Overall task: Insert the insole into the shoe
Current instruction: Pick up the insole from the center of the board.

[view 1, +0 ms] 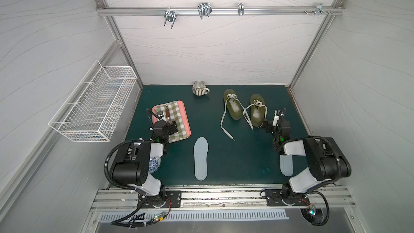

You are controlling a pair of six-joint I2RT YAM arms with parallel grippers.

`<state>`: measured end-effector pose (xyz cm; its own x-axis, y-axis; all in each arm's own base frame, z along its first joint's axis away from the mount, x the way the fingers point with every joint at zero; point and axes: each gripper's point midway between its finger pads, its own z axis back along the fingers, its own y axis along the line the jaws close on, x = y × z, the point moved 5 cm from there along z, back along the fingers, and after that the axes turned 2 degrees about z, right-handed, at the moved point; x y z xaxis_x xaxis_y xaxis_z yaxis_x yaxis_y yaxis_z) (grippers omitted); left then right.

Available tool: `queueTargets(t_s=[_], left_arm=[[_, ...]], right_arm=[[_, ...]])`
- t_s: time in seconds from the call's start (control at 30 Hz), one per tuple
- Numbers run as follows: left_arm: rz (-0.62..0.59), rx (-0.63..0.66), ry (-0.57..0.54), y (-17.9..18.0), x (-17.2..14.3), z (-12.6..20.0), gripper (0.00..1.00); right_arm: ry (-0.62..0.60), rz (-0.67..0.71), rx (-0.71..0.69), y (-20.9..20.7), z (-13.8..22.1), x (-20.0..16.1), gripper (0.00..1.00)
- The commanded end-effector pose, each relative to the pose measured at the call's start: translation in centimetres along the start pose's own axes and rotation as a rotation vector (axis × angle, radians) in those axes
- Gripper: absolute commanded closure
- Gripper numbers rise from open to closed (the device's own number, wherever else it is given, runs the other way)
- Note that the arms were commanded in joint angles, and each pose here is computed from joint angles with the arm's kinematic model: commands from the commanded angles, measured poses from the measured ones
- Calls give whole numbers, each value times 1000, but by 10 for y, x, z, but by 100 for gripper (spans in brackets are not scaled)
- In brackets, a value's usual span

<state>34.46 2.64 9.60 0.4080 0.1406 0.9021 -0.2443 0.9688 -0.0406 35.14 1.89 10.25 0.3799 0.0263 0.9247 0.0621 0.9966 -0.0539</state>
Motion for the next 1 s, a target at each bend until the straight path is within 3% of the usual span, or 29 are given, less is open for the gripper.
queueTargets(t_s=[0.0, 0.6, 0.73, 0.83, 0.97], left_arm=[[8, 2, -57, -1, 16, -2, 1], [8, 1, -60, -1, 16, -1, 1], [18, 51, -39, 2, 32, 3, 1], [33, 132, -22, 11, 44, 12, 1], [65, 144, -27, 10, 58, 32, 1]], right_arm=[[-9, 15, -3, 1, -1, 2, 1], [-7, 26, 14, 3, -1, 2, 1], [-42, 47, 21, 6, 9, 9, 1], [-71, 97, -84, 9, 22, 22, 1], [-23, 181, -230, 12, 39, 45, 1]])
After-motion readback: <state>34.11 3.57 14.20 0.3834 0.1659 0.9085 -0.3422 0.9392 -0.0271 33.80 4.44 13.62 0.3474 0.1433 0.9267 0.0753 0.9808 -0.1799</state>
